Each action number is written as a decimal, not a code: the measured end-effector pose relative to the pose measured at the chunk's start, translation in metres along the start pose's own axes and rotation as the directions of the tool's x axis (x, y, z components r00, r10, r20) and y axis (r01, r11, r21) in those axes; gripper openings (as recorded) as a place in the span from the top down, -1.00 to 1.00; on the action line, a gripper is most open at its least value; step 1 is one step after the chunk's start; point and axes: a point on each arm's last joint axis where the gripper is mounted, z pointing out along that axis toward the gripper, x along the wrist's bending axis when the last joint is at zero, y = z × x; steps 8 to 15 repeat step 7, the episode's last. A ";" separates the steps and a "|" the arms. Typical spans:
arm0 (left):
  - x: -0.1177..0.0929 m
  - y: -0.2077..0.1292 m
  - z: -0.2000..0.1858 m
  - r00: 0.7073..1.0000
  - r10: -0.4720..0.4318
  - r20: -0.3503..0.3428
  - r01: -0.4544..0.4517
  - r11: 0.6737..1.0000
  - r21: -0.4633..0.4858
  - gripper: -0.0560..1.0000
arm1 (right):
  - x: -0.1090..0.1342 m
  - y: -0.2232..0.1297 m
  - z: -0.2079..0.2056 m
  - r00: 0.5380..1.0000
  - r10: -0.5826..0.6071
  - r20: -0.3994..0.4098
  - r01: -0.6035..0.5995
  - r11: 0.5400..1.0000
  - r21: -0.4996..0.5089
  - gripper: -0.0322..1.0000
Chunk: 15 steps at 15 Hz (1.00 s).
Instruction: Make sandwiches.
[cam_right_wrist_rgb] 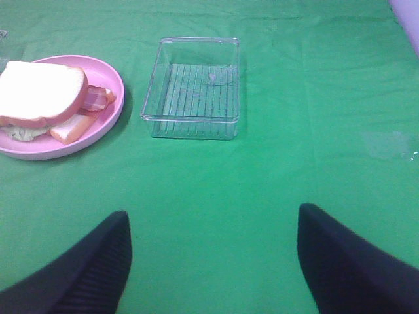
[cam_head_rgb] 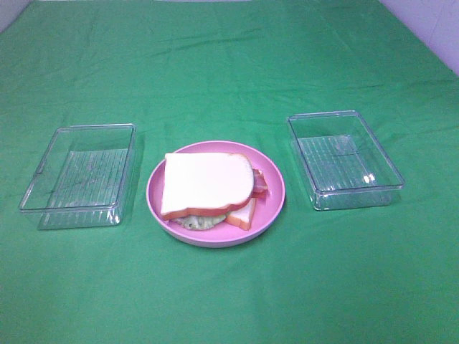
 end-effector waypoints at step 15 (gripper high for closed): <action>0.000 0.000 0.000 1.000 0.000 0.000 0.000 1.000 0.000 -0.51 | 0.000 0.000 0.000 1.000 0.000 0.000 0.000 1.000 0.000 -0.37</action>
